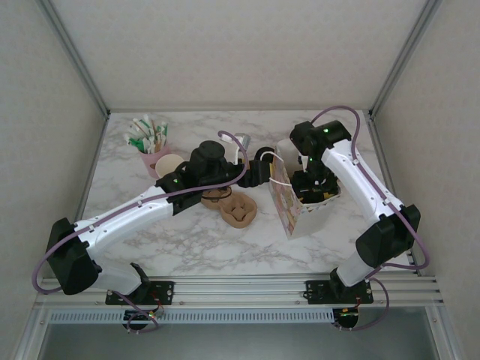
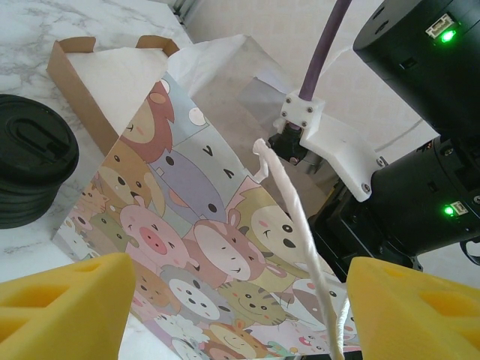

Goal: Pack the takeout coffee

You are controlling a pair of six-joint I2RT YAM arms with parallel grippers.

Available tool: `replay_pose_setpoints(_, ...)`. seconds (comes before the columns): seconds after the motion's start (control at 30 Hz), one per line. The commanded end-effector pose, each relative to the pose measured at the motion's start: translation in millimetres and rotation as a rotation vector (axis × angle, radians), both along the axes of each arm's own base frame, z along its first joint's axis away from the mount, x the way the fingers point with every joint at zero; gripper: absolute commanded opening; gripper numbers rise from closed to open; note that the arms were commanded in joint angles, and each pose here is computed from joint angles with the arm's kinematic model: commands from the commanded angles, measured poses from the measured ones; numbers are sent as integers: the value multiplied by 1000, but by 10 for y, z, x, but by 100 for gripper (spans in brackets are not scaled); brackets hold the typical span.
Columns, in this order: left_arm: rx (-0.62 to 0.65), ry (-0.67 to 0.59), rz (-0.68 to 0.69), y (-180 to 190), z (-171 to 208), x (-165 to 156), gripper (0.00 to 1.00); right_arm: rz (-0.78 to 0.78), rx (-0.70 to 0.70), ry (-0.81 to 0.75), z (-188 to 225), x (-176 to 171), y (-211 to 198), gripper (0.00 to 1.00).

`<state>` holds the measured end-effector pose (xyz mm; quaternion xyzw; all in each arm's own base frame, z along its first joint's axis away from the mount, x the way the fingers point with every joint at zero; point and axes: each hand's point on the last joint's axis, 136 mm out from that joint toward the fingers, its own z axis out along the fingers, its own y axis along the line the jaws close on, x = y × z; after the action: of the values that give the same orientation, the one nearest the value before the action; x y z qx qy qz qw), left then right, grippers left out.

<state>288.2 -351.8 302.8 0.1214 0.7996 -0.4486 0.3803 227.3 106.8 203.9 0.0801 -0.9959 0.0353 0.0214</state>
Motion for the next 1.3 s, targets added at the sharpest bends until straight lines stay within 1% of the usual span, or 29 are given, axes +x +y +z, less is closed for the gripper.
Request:
replay_pose_setpoints(0.0, -16, -37, 19, 43, 120, 37, 75, 7, 17, -6, 12, -39, -16, 68)
replay_pose_setpoints(0.5, -9, -27, 32, 49, 88, 58, 75, 18, 26, -39, -42, 33, 4, 68)
replay_pose_setpoints(1.27, -8, -21, 42, 61, 78, 69, 75, 25, 47, -92, 28, 55, 9, 68)
